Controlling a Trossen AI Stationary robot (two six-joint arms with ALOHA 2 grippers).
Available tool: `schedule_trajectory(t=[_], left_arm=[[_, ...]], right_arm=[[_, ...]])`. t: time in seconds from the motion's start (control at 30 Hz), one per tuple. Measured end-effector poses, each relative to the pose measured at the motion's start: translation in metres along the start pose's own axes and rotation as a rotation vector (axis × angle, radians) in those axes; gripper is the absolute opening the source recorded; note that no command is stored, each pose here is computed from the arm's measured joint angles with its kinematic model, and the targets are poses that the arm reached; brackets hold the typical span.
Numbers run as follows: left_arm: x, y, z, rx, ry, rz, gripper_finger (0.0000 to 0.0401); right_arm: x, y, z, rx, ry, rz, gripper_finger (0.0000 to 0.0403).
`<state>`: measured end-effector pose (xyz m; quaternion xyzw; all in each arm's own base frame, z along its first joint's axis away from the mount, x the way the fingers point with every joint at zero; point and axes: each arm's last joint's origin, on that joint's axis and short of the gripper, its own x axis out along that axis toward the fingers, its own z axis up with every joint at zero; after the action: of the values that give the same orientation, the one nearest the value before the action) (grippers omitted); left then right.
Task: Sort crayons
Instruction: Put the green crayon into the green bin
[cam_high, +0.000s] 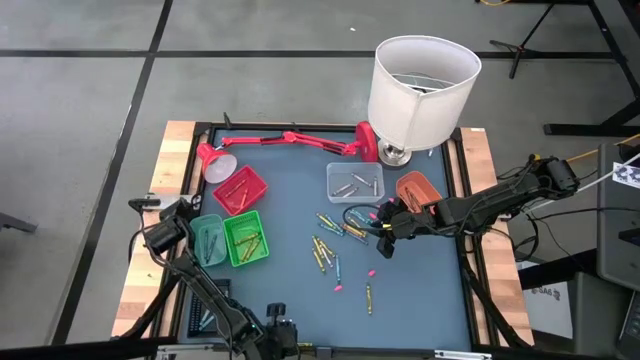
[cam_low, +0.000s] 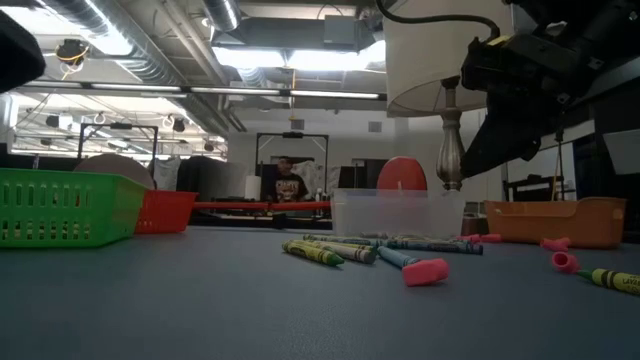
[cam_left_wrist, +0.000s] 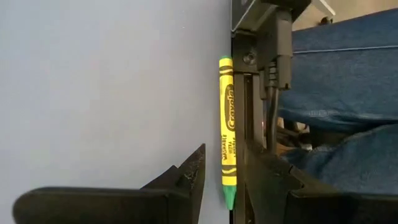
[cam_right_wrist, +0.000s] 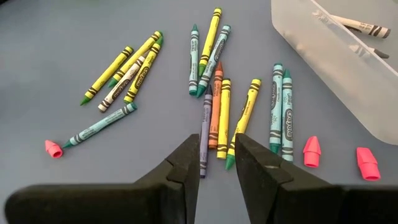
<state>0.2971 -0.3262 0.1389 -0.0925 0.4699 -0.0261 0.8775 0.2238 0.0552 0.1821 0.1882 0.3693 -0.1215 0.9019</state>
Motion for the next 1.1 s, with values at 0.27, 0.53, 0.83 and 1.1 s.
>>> schedule_trajectory(t=[0.27, 0.53, 0.83, 1.1], left_arm=[[0.006, -0.001, -0.007, 0.015, 0.027, -0.006, 0.0092], [0.008, 0.000, -0.007, 0.017, 0.051, -0.012, 0.0092], [0.010, 0.009, -0.004, 0.001, 0.092, 0.030, 0.0091], [0.013, 0.019, 0.004, -0.033, 0.127, 0.037, 0.0090]], right_arm=[[0.000, 0.000, 0.000, 0.000, 0.000, 0.000, 0.0099], [0.000, 0.000, 0.000, 0.000, 0.001, -0.001, 0.0099], [0.000, 0.000, 0.000, 0.000, 0.001, -0.001, 0.0099], [0.000, 0.000, 0.000, 0.000, 0.001, -0.001, 0.0099]])
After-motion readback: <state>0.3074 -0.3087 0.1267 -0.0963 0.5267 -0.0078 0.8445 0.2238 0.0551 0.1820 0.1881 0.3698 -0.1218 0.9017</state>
